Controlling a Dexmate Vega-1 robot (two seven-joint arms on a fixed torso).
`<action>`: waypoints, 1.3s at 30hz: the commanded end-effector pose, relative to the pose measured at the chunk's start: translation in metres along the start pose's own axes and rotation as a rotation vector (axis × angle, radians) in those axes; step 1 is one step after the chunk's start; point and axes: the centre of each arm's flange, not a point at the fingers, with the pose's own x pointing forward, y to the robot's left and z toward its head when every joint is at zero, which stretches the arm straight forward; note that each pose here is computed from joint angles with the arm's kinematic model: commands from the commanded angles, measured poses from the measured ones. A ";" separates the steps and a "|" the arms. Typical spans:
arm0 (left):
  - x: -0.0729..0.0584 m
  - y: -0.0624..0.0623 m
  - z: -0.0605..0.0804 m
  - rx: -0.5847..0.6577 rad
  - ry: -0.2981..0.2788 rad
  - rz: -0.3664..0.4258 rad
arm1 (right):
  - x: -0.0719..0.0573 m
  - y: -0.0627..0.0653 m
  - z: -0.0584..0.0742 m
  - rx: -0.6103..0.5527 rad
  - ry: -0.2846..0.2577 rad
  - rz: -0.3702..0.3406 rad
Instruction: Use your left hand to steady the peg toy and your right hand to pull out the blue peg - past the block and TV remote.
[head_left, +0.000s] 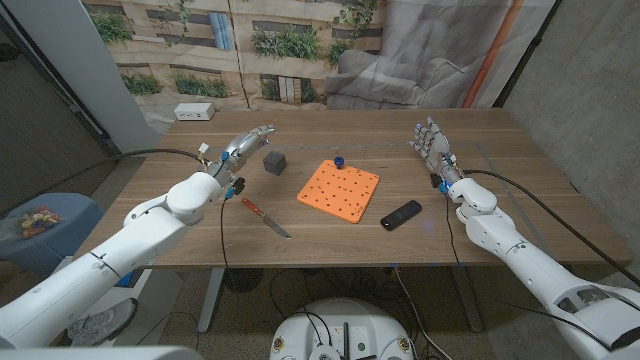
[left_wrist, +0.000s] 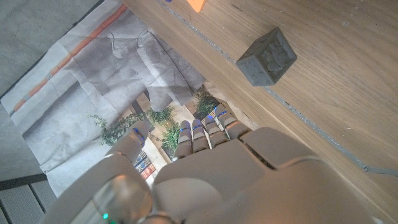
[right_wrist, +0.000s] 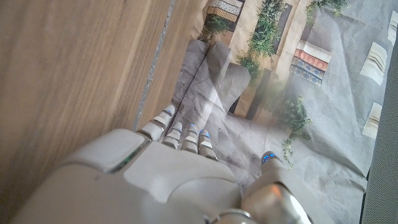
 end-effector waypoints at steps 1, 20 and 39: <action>-0.004 -0.007 0.022 0.291 -0.017 -0.098 | 0.005 -0.004 0.003 -0.007 -0.009 0.001; -0.007 -0.036 0.028 0.640 -0.123 -0.179 | 0.007 -0.004 -0.002 -0.017 -0.002 0.003; -0.001 -0.075 0.020 0.944 -0.242 -0.361 | 0.008 -0.002 0.003 -0.043 -0.011 0.009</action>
